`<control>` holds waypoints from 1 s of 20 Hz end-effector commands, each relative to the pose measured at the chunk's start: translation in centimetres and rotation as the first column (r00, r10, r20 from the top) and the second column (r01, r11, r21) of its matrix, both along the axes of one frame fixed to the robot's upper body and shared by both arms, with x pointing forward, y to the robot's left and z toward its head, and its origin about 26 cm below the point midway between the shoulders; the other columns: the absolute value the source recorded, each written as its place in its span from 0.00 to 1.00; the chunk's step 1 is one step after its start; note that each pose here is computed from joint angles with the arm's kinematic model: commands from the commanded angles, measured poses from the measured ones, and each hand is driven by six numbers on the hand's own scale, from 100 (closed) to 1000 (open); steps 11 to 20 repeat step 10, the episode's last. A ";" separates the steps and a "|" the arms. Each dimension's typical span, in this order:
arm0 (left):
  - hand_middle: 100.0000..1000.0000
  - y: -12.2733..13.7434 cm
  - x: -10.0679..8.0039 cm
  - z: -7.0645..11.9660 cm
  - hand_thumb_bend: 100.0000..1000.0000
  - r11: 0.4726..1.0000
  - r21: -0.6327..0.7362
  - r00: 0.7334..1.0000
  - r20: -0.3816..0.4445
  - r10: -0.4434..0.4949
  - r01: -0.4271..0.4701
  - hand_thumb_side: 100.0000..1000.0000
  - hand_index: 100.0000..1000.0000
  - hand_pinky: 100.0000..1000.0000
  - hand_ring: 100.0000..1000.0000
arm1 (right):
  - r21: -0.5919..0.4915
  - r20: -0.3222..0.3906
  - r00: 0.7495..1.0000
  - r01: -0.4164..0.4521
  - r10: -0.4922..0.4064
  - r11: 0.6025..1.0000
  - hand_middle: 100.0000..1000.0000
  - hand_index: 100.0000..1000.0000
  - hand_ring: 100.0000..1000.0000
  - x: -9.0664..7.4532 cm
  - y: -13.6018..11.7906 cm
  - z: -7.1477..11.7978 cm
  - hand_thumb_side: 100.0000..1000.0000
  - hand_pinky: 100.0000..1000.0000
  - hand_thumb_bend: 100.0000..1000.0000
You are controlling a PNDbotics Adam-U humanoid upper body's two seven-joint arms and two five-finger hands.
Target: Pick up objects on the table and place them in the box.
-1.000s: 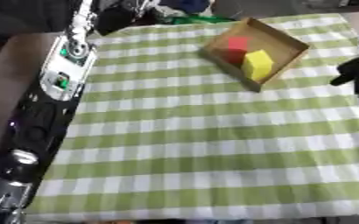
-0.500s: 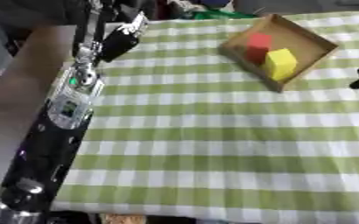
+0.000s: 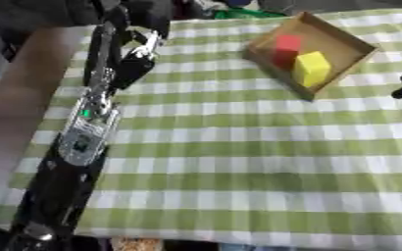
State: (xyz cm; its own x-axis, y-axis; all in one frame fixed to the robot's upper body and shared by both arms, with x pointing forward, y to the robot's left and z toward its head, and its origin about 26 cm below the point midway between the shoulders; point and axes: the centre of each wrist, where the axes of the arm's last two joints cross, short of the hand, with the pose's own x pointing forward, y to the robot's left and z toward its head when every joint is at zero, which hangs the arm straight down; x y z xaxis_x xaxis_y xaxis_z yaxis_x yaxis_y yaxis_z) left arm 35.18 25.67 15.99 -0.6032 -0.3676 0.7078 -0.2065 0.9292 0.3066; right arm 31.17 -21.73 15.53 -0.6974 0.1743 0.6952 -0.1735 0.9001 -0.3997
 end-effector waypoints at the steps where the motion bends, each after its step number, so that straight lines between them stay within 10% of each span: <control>1: 0.50 0.1 -0.3 0.5 0.32 1.000 -0.008 1.000 0.022 -0.005 0.005 0.48 0.70 0.39 0.57 | 0.002 0.021 1.000 0.007 -0.007 1.000 0.58 0.91 0.54 0.0 -0.1 0.6 0.49 0.80 0.00; 20: 0.50 -0.2 -0.7 -0.1 0.32 1.000 -0.013 1.000 0.003 -0.020 0.020 0.50 0.70 0.39 0.57 | 0.002 0.023 1.000 0.008 -0.008 1.000 0.58 0.91 0.54 0.0 -0.1 0.6 0.49 0.80 0.00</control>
